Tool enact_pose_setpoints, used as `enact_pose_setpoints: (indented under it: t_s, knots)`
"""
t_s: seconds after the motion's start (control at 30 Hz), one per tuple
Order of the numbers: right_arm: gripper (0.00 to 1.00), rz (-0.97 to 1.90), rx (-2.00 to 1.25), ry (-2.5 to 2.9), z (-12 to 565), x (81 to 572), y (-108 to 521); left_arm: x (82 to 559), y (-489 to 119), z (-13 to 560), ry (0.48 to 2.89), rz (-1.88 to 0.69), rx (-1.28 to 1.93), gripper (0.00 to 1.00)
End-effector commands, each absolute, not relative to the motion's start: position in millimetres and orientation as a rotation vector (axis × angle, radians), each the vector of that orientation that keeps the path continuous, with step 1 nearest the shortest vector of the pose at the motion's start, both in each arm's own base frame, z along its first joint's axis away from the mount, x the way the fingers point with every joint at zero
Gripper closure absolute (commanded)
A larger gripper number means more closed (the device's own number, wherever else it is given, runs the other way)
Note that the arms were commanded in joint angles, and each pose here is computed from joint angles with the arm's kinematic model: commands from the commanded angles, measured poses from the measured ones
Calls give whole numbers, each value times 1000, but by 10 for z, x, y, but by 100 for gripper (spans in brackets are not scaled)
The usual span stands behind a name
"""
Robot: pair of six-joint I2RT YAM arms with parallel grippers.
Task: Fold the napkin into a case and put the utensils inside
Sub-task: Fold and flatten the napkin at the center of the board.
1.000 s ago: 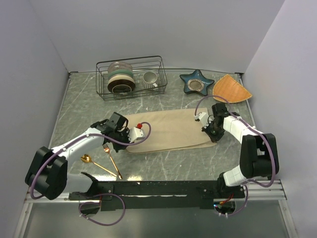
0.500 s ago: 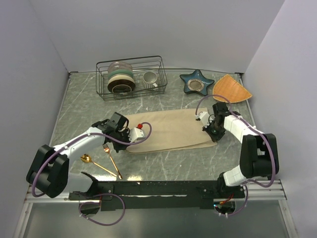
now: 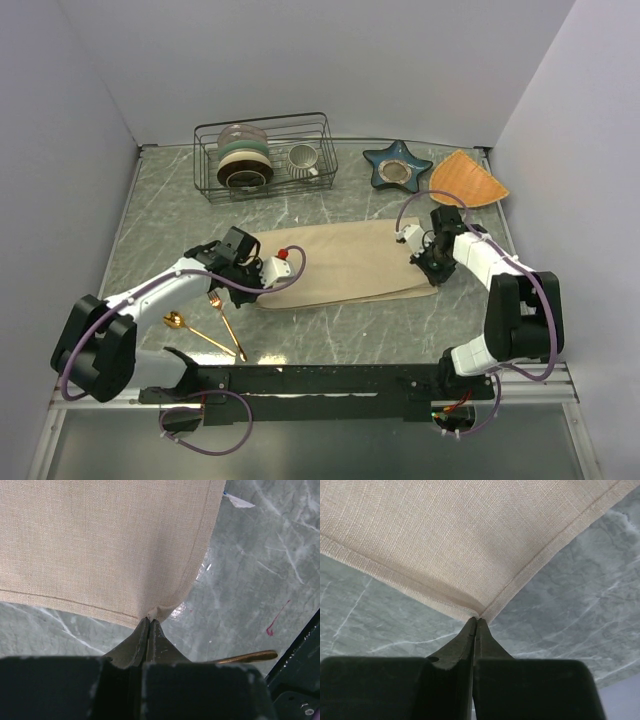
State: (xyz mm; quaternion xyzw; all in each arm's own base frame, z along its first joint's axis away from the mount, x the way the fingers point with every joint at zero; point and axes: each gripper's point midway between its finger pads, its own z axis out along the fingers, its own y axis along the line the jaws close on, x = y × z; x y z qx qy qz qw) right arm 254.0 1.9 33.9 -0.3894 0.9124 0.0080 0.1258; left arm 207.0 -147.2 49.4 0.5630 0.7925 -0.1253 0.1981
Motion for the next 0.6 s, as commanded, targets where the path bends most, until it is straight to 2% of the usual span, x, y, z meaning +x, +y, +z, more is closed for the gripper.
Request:
enact_pose_setpoints:
  t_s: [0.0,0.03,0.1,0.13,0.17,0.27,0.43,0.57]
  knots:
    - [100,-41,-1124,2642,365,2665,-62,2122,-1571,506,2198,-376,1566,97]
    - [100,-38,-1123,2645,360,2656,-64,2106,-1574,489,2200,-379,1578,96]
    - [95,-36,-1141,2649,349,2621,-66,2088,-1561,486,2205,-379,1591,80]
    - [88,-26,-1148,2653,351,2594,-65,2088,-1562,510,2196,-379,1594,73]
    - [82,-21,-1159,2650,360,2584,-62,2078,-1557,527,2192,-379,1601,60]
    - [60,20,-1154,2634,504,2562,-30,2052,-1569,686,2168,-400,1587,44]
    - [52,97,-1106,2587,887,2648,67,2084,-1625,930,2143,-422,1521,40]
    - [51,156,-1047,2580,986,2764,167,2172,-1729,950,2170,-458,1445,39]
